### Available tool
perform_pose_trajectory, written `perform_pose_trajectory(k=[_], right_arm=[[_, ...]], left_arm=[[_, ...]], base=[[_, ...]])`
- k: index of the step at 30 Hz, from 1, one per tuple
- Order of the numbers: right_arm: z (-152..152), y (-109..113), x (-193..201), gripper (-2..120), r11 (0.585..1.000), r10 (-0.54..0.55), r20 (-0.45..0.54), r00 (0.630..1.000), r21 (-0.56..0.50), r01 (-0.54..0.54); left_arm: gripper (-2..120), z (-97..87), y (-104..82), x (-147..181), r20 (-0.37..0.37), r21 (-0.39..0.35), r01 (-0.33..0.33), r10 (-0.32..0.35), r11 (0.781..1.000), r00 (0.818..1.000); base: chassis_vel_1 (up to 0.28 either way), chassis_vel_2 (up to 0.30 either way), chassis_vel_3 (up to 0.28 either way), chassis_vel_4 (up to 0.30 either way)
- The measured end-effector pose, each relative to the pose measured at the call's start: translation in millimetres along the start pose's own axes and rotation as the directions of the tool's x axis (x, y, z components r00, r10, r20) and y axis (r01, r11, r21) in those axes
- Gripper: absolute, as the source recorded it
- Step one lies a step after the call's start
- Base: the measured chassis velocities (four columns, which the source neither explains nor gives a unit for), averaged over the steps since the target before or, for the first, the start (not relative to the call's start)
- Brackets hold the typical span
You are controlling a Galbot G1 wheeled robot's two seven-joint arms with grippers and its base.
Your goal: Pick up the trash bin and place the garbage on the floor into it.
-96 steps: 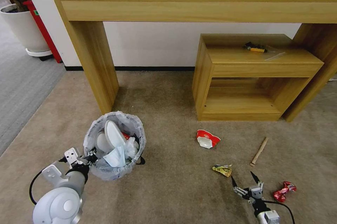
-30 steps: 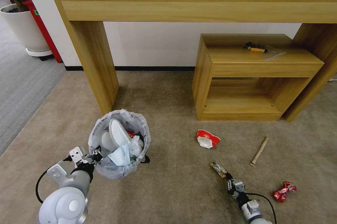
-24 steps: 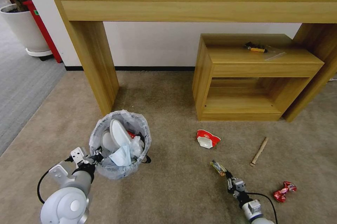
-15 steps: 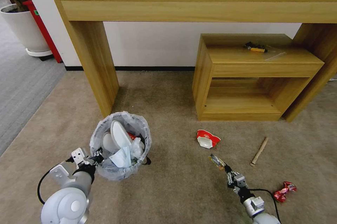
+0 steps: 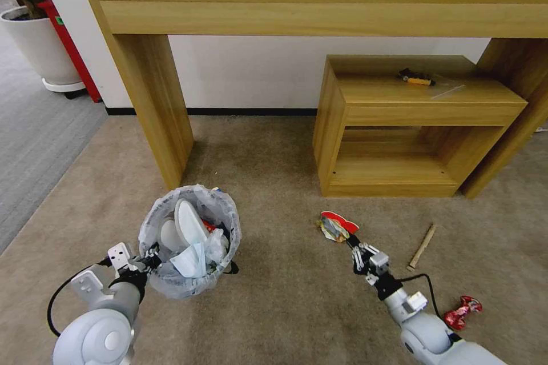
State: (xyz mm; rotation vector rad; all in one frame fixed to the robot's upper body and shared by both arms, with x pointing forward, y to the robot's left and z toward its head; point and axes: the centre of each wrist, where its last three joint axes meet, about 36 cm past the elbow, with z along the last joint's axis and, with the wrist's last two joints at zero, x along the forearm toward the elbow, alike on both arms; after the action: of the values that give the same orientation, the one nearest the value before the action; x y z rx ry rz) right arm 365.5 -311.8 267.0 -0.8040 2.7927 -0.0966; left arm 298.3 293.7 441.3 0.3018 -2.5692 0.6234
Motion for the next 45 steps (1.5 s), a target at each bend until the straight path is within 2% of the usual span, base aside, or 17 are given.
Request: perform_pose_trajectory(k=[9, 17, 20, 29, 33, 45], right_arm=[[-81.0, 21.7, -40.6, 0, 0.985, -0.146, 0.115, 0.983, -0.072, 0.154], [-104.5, 36.5, -51.7, 0, 0.966, -0.216, 0.134, 0.967, -0.116, 0.232], [-109.4, 51.2, -56.6, 0, 0.947, -0.258, 0.136, 0.957, -0.163, 0.278], [-105.6, 88.5, -86.8, 0, 0.904, -0.319, 0.165, 0.933, -0.243, 0.352], [-89.6, 113.0, -99.6, 0, 0.886, -0.337, 0.159, 0.928, -0.279, 0.369], [-52.6, 128.1, -105.6, 0, 0.889, -0.340, 0.110, 0.934, -0.287, 0.357]], left_arm=[[0, 8.7, -4.5, -2.8, -0.015, -0.011, 0.001, -0.002, 1.000, 1.000], [0, 16.1, -9.5, -6.5, -0.027, -0.012, 0.001, -0.001, 1.000, 1.000], [0, 19.0, -13.5, -7.2, -0.032, -0.008, -0.005, 0.005, 1.000, 0.999], [0, 19.1, -19.0, -4.7, -0.027, 0.005, -0.015, 0.015, 1.000, 1.000], [0, 16.2, -19.5, -1.2, -0.015, 0.010, -0.016, 0.016, 1.000, 1.000], [0, 9.5, -19.2, 11.0, 0.004, 0.010, -0.021, 0.021, 1.000, 1.000]], base=[[0.000, 0.000, 0.000, 0.000], [0.000, 0.000, 0.000, 0.000], [0.000, 0.000, 0.000, 0.000], [0.000, 0.000, 0.000, 0.000], [0.000, 0.000, 0.000, 0.000], [0.000, 0.000, 0.000, 0.000]])
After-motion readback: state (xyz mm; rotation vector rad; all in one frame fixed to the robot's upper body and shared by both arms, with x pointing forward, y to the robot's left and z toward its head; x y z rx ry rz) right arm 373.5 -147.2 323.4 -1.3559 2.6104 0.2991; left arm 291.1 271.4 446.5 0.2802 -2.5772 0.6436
